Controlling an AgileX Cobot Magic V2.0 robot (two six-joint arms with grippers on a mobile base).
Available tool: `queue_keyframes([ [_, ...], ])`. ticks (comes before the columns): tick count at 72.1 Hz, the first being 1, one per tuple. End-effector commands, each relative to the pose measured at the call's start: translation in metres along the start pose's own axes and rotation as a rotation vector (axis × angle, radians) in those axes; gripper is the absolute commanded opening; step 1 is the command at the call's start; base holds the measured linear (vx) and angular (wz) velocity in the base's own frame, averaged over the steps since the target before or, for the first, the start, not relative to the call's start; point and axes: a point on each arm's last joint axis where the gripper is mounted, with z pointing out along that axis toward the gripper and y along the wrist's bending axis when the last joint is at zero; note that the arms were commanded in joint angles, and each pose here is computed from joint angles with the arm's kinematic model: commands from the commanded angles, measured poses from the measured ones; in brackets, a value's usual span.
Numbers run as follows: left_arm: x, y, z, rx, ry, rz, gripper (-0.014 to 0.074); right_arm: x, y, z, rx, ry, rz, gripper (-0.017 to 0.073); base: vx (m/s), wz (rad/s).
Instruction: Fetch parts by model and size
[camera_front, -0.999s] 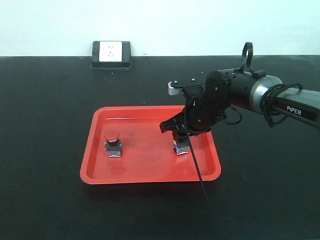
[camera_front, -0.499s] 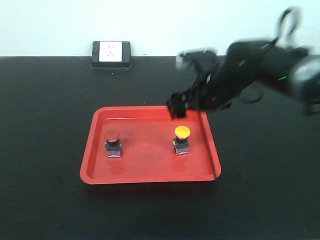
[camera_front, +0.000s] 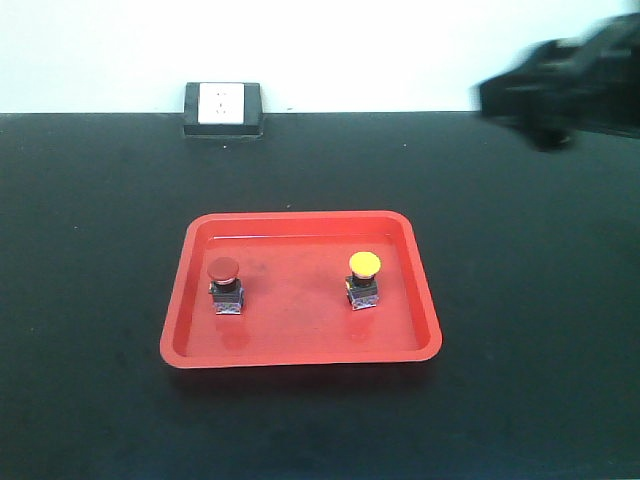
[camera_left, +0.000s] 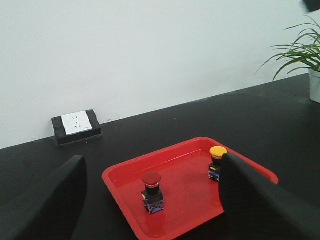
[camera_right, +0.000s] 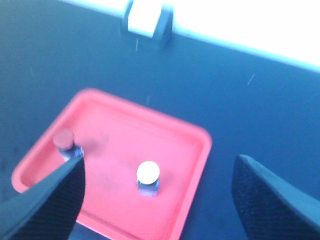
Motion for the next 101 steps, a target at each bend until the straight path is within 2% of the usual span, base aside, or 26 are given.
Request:
queue_keyframes([
  [1,-0.014,0.0,-0.001,0.005,-0.088,-0.01,0.0511,0.004,-0.001,-0.049,0.028,-0.215,-0.022,0.0559,0.0,0.0],
  [13,-0.014,0.0,-0.001,0.004,-0.092,-0.01,0.0511,0.048,0.001,-0.098,0.037,-0.389,-0.029,0.0559,0.0,0.0],
  [20,-0.014,0.0,-0.001,0.004,-0.092,-0.01,0.0511,0.079,0.002,-0.115,0.05,-0.457,-0.074,0.0559,0.0,0.0],
  [28,-0.014,0.0,-0.001,0.004,-0.092,-0.01,0.0511,0.116,0.004,-0.124,0.059,-0.517,-0.105,0.0559,0.0,0.0],
  [46,-0.014,0.0,-0.001,0.004,-0.091,-0.01,0.0507,0.186,0.007,-0.126,0.058,-0.655,-0.089,0.0559,0.0,0.0],
  [53,-0.014,0.0,-0.001,0.005,-0.086,-0.01,0.0457,0.201,0.008,-0.114,0.04,-0.635,-0.061,0.0559,0.0,0.0],
  [58,-0.013,0.0,-0.001,0.006,-0.077,-0.011,0.0365,0.208,0.009,-0.105,0.026,-0.603,-0.046,0.0549,0.0,0.0],
  [63,-0.012,0.0,-0.001,0.008,-0.062,-0.01,0.0216,0.212,0.009,-0.099,0.017,-0.584,-0.036,0.0514,0.0,0.0],
  [66,-0.011,0.0,-0.001,0.009,-0.055,-0.01,0.009,0.213,0.009,-0.097,0.015,-0.579,-0.034,0.0466,0.0,0.0],
  [70,-0.01,0.0,-0.001,0.009,-0.05,-0.009,-0.001,0.214,0.009,-0.096,0.015,-0.576,-0.033,0.0392,0.0,0.0],
  [75,-0.011,0.0,-0.001,0.009,-0.051,-0.009,-0.0009,0.214,0.009,-0.096,0.016,-0.576,-0.035,0.0236,0.0,0.0],
  [80,-0.011,0.0,-0.001,0.008,-0.06,-0.01,-0.0008,0.213,0.009,-0.096,0.017,-0.582,-0.035,0.0024,0.0,0.0],
  [82,-0.012,0.0,-0.001,0.007,-0.065,-0.01,-0.0008,0.213,0.009,-0.097,0.017,-0.585,-0.034,-0.0016,0.0,0.0],
  [101,-0.012,0.0,-0.001,0.007,-0.065,-0.01,-0.0008,0.215,0.01,-0.095,0.005,-0.561,-0.024,-0.001,0.0,0.0],
])
